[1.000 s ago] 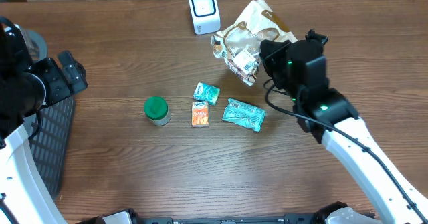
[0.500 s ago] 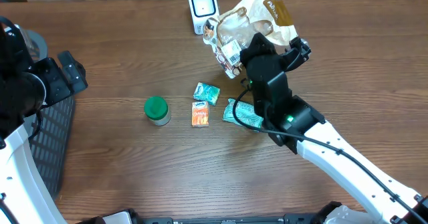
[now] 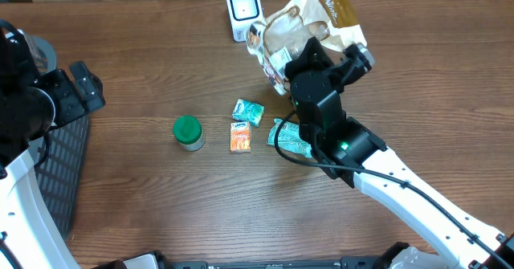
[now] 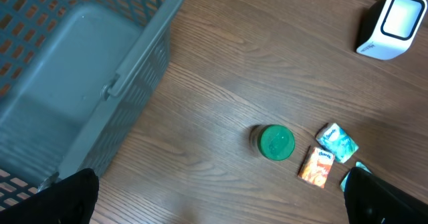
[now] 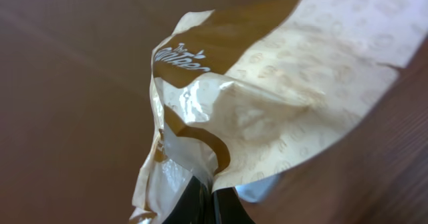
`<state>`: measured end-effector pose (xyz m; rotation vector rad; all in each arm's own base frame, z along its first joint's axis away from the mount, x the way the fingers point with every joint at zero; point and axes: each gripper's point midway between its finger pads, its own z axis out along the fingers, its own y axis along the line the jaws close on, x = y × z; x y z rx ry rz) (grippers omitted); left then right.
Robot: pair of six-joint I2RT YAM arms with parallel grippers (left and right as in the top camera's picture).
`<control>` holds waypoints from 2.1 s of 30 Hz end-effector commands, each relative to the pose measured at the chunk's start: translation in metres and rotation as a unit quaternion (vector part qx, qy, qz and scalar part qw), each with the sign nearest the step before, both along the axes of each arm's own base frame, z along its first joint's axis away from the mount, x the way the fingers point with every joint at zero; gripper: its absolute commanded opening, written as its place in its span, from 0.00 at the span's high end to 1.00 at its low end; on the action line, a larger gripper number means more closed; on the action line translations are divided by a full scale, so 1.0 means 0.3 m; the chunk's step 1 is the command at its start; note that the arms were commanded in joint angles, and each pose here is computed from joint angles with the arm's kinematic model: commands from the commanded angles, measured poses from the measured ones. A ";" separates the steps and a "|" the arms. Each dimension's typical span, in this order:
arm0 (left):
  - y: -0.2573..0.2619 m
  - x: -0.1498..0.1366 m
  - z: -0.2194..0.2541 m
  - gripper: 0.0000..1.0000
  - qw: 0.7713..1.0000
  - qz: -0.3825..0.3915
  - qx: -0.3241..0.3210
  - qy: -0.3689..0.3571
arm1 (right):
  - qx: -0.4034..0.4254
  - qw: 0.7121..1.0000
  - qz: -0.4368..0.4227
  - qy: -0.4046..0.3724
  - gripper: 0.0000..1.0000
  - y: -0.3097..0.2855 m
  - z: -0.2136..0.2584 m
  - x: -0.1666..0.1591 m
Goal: Scan the item barcode
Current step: 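Carry the pouch to the white scanner and hold it in front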
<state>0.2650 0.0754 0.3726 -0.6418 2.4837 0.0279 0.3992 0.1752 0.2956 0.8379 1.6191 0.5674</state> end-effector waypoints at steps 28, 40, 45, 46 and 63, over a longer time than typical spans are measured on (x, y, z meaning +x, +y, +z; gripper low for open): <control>-0.004 -0.003 0.007 0.01 1.000 -0.009 0.002 -0.003 | -0.709 0.690 0.090 -0.118 0.96 0.334 0.160 0.376; -0.004 -0.003 0.007 0.00 1.000 -0.009 0.002 -0.003 | -0.842 0.506 0.011 -0.190 0.96 0.456 -0.015 0.630; -0.004 -0.003 0.007 0.01 1.000 -0.009 0.002 -0.003 | -0.866 0.466 0.021 -0.178 0.96 0.481 -0.127 0.715; -0.004 -0.003 0.007 0.00 1.000 -0.009 0.002 -0.003 | -0.871 0.460 0.026 -0.172 0.96 0.479 -0.142 0.732; -0.004 -0.003 0.007 0.00 1.000 -0.009 0.002 -0.003 | -0.924 0.334 0.078 -0.168 0.96 0.465 -0.223 0.810</control>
